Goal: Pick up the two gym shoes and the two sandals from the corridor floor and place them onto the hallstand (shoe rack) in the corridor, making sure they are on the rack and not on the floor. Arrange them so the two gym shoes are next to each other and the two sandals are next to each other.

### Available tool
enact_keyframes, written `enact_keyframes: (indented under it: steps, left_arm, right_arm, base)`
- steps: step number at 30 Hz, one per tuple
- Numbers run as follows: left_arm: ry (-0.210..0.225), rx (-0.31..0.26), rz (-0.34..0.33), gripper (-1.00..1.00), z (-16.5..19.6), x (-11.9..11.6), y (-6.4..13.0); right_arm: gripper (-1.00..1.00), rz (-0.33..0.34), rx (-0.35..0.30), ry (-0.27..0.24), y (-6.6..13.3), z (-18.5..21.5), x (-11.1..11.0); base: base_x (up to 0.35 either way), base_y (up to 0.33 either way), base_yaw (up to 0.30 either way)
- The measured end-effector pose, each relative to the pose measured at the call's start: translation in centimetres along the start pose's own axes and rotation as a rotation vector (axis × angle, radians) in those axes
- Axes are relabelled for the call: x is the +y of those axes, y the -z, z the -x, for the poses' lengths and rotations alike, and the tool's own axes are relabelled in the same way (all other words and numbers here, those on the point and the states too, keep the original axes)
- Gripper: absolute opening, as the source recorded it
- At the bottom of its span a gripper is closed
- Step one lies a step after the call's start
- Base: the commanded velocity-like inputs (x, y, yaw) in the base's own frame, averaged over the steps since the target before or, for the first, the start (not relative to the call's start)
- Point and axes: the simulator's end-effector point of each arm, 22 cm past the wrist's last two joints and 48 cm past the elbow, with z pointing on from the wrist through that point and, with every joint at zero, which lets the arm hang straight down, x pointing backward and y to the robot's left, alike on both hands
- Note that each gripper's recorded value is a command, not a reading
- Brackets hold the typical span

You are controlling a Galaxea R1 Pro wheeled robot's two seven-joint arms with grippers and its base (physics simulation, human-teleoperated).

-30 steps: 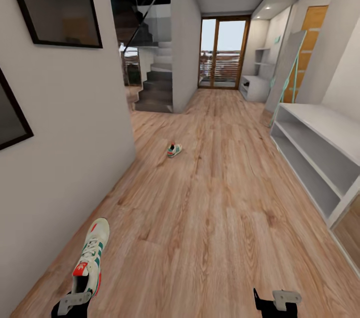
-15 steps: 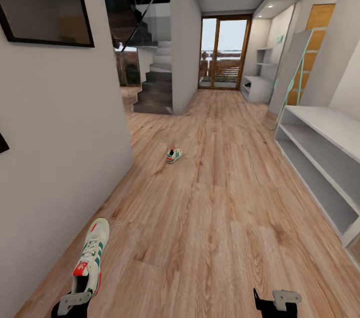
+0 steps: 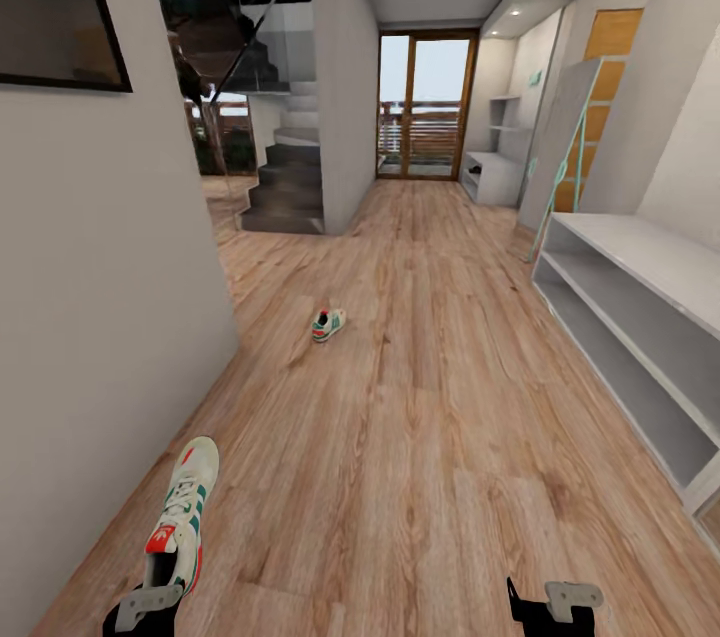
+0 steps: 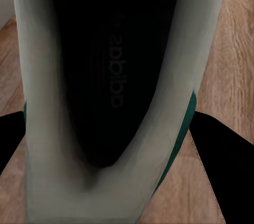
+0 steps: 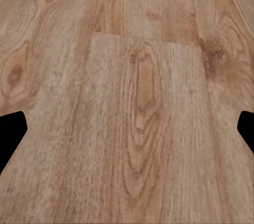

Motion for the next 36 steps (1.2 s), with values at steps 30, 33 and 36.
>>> enact_keyframes:
  steps: [30, 33, 36]
  left_arm:
    - [0.000, 0.001, 0.000, -1.00, -0.01, -0.01, -0.01]
    - [0.000, 0.001, 0.000, -1.00, -0.04, -0.01, 0.00]
    - [0.000, 0.002, 0.000, -1.00, -0.07, -0.01, 0.02]
  right_arm:
    - [1.00, -0.002, 0.000, 0.000, -0.01, 0.01, -0.14]
    - [1.00, -0.002, 0.000, -0.001, -0.01, 0.00, -0.08]
    - [1.00, -0.001, 0.000, 0.000, 0.00, 0.00, -0.07]
  base:
    - [0.339, 0.000, -0.001]
    - [0.339, 0.000, 0.000]
    - [0.339, 0.000, 0.000]
